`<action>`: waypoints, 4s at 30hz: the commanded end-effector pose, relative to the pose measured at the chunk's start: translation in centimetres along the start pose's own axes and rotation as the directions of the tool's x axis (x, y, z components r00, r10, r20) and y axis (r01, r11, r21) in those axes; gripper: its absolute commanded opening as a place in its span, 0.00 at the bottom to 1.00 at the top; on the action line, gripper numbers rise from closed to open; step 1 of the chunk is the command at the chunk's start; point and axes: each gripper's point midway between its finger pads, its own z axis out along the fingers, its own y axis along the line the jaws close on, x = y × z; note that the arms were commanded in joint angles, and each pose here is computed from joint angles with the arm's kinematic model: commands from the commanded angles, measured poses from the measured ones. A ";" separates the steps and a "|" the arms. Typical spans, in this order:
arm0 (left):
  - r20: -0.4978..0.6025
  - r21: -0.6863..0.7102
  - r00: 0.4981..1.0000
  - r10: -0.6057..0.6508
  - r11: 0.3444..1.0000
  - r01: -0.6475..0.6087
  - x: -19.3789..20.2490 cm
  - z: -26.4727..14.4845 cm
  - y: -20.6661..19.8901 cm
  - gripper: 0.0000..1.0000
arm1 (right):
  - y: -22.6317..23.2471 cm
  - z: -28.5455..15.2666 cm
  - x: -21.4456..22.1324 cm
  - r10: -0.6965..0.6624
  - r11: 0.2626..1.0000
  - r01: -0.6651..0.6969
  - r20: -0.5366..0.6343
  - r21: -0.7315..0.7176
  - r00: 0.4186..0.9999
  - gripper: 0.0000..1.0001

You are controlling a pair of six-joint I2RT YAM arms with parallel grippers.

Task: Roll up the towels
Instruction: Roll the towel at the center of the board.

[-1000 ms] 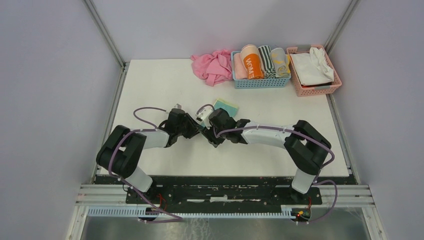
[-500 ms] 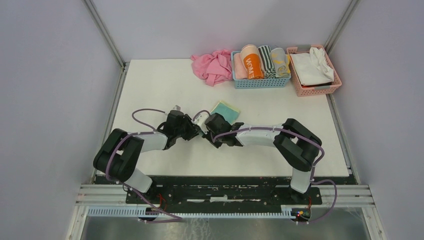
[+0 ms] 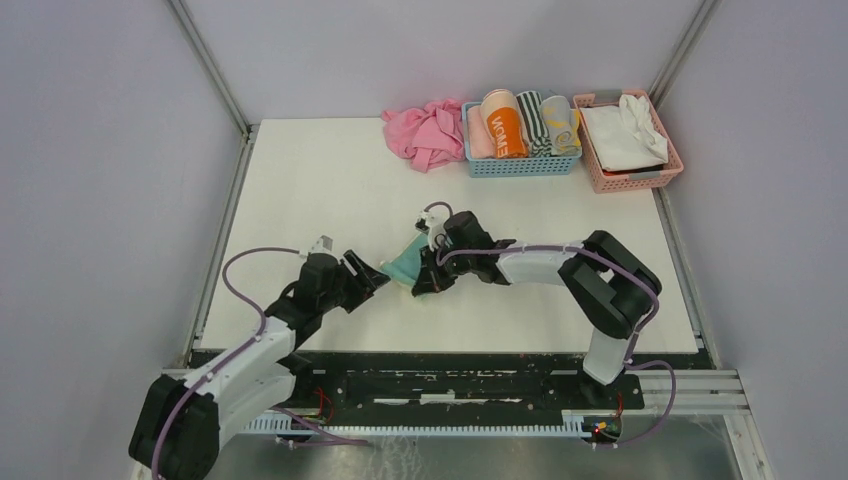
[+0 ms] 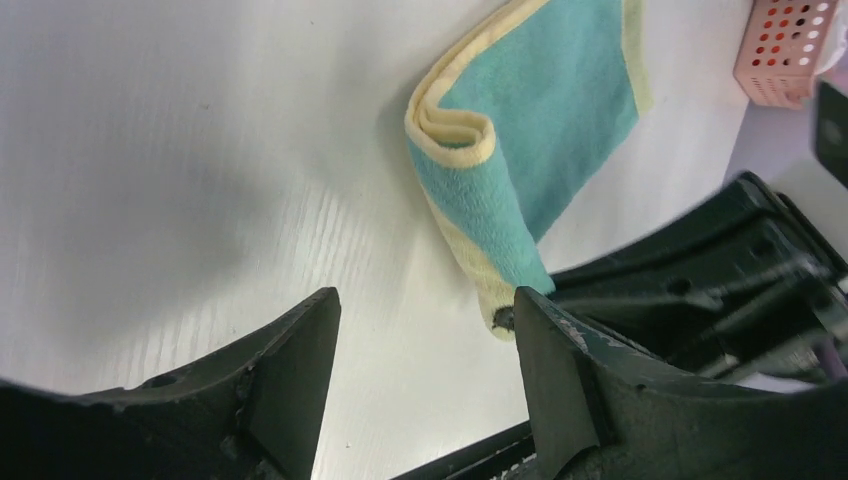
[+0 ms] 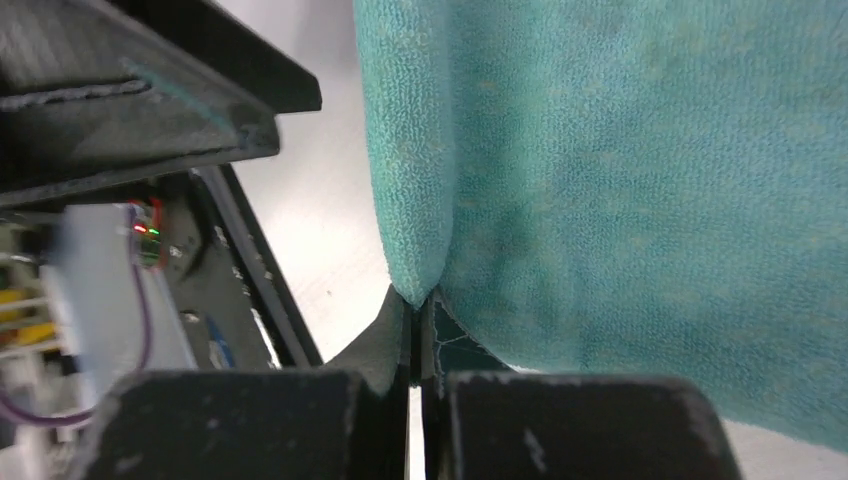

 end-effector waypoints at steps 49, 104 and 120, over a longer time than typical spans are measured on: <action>-0.116 -0.284 0.993 -0.034 0.959 -0.001 1.7 7.4 6.7 0.45 | -1.0 -5.8 -3.1 -0.314 0.849 0.304 -0.050 0.433 0.948 0.45; -0.163 -0.276 0.986 -0.027 0.961 -0.019 2.4 8.0 6.5 0.44 | -2.7 -1.9 -3.2 -0.478 0.604 0.529 -0.260 0.596 0.839 0.51; -0.163 -0.273 0.986 -0.028 0.962 -0.018 2.3 8.0 6.4 0.44 | -4.2 0.4 -0.9 -0.457 0.613 0.570 -0.342 0.548 0.821 0.46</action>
